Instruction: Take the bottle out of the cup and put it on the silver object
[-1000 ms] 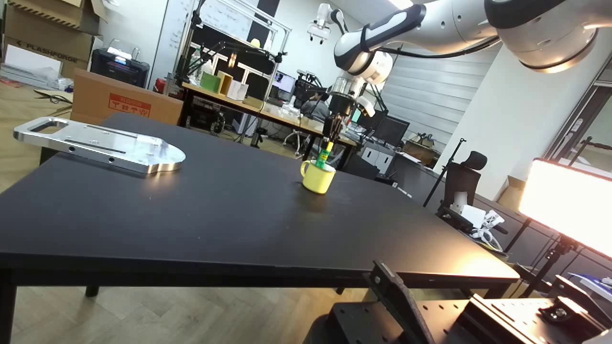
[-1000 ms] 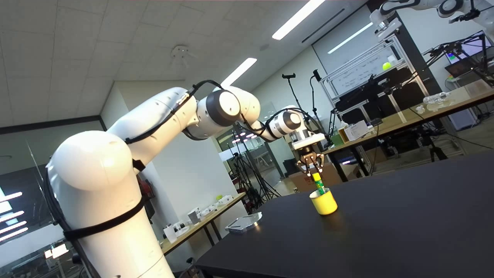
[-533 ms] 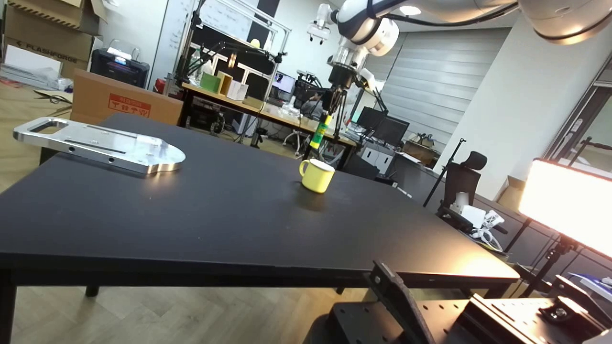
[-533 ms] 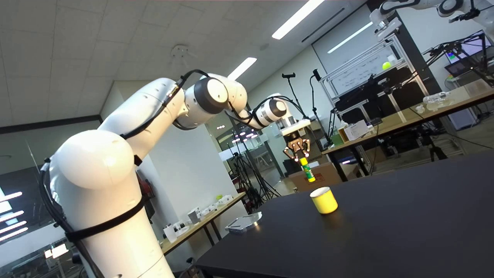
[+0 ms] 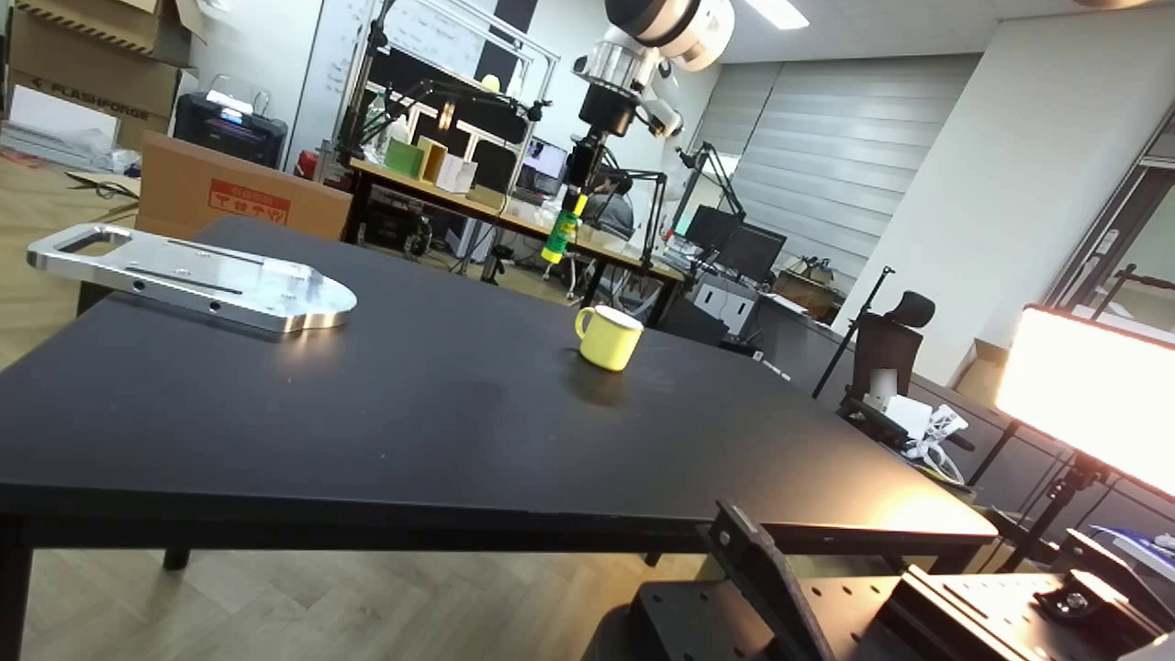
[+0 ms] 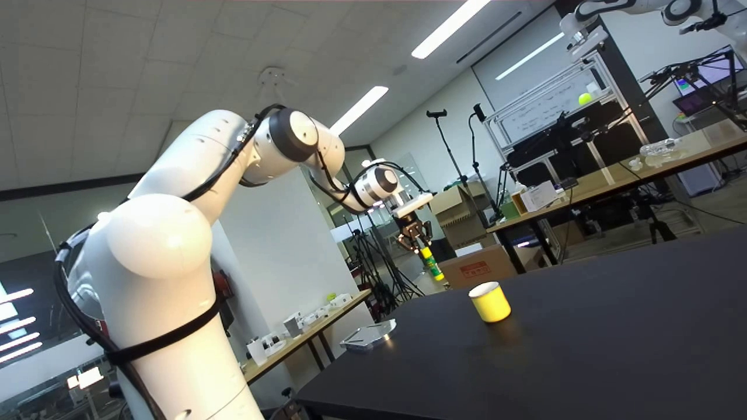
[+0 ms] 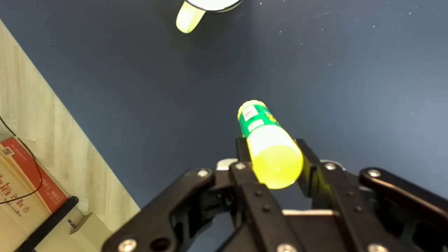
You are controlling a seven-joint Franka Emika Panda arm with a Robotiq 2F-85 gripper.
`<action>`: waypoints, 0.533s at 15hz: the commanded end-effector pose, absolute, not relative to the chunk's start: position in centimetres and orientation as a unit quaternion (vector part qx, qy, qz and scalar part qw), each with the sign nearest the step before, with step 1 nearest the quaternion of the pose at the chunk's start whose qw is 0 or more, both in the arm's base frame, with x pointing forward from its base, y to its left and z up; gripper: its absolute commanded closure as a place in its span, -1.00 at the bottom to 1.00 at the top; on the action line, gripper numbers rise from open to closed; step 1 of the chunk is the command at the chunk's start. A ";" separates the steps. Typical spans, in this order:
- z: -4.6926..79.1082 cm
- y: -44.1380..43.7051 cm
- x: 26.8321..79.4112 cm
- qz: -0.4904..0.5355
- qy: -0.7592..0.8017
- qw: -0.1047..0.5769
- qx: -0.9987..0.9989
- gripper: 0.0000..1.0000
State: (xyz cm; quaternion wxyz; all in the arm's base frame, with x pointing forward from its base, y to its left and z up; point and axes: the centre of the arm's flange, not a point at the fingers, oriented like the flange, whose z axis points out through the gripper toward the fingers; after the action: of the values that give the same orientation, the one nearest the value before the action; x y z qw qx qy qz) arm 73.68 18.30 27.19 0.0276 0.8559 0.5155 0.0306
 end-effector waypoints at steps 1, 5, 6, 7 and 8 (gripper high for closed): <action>27.1 18.7 73.3 0.028 0.519 0.028 0.854 0.31; 27.3 18.1 73.2 0.026 0.520 0.031 0.853 0.31; 27.3 18.0 73.2 0.026 0.520 0.031 0.853 0.31; 27.3 18.0 73.2 0.025 0.520 0.031 0.853 0.31; 27.3 18.0 73.2 0.025 0.520 0.032 0.853 0.31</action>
State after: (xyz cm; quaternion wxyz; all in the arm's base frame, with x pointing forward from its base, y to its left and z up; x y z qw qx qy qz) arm 73.17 17.97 27.29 0.0316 0.8531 0.5202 0.0253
